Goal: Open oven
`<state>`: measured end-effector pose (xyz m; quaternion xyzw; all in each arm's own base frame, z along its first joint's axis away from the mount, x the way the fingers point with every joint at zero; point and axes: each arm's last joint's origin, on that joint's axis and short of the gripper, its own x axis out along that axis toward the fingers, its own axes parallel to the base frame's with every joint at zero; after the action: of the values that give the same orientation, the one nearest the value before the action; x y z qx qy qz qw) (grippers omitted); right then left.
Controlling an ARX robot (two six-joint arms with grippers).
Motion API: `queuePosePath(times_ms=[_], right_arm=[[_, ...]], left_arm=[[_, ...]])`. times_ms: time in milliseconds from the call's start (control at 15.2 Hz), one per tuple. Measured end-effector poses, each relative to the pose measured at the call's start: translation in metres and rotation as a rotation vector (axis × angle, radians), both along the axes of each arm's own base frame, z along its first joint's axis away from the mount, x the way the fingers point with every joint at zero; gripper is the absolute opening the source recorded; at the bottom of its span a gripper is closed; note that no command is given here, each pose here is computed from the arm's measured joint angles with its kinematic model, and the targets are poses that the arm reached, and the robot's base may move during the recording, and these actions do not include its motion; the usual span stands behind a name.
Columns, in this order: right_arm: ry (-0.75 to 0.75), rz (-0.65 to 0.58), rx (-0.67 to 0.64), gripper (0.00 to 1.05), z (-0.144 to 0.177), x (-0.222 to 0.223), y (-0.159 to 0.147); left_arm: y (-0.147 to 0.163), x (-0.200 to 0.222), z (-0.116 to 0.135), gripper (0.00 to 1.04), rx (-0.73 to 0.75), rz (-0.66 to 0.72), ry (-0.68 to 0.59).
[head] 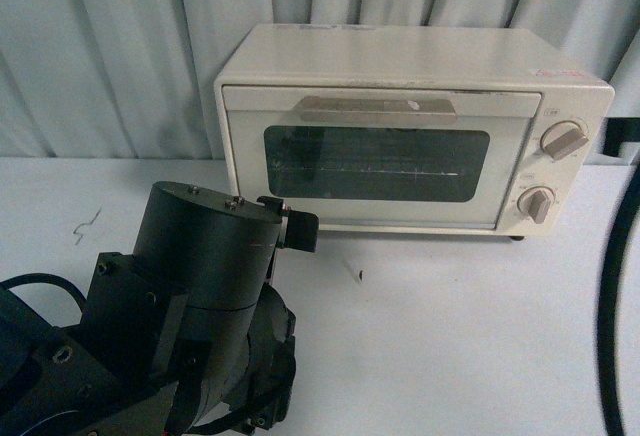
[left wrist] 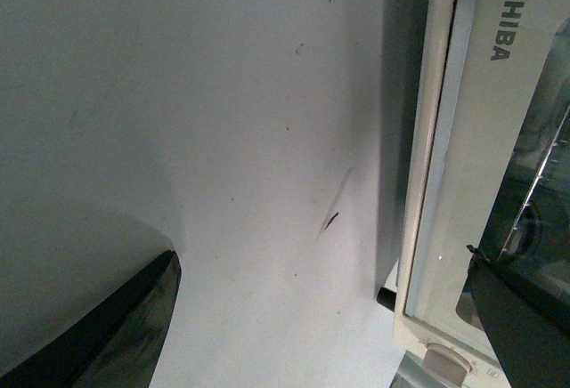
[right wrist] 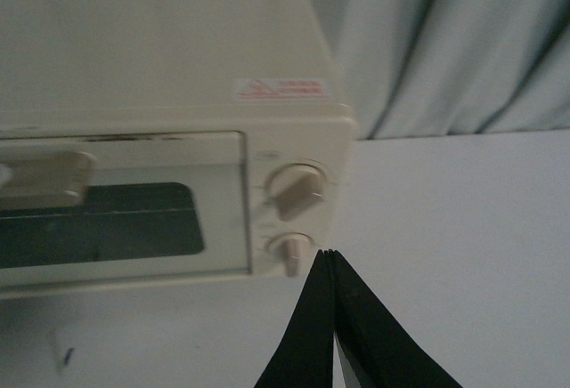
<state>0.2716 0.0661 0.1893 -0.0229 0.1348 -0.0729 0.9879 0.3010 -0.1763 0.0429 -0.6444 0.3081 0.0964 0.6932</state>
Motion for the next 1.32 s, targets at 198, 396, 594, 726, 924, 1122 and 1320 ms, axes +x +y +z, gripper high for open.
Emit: queuePosePath(times_ms=[198,396,594,726,924,1122,1320], right_arm=[[-0.010,0.089,-0.002,0.02,0.006,0.032,0.040],[-0.007,0.103,0.001,0.02,0.005,0.051,0.050],[0.027,0.136,0.010,0.02,-0.007,0.064,0.059],[0.032,0.158,0.028,0.02,-0.009,0.072,0.068],[0.007,0.214,0.057,0.02,-0.002,0.082,0.091],[0.032,0.229,0.067,0.02,-0.011,0.093,0.100],[0.045,0.236,0.068,0.02,-0.016,0.095,0.104]], left_arm=[[0.000,0.000,0.000,0.98,0.000,0.000,0.000],[0.000,0.000,0.000,0.98,0.000,0.000,0.000],[0.000,0.000,0.000,0.98,0.000,0.000,0.000],[0.000,0.000,0.000,0.98,0.000,0.000,0.000],[0.000,0.000,0.000,0.98,0.000,0.000,0.000],[0.000,0.000,0.000,0.98,0.000,0.000,0.000],[0.000,0.000,0.000,0.98,0.000,0.000,0.000]])
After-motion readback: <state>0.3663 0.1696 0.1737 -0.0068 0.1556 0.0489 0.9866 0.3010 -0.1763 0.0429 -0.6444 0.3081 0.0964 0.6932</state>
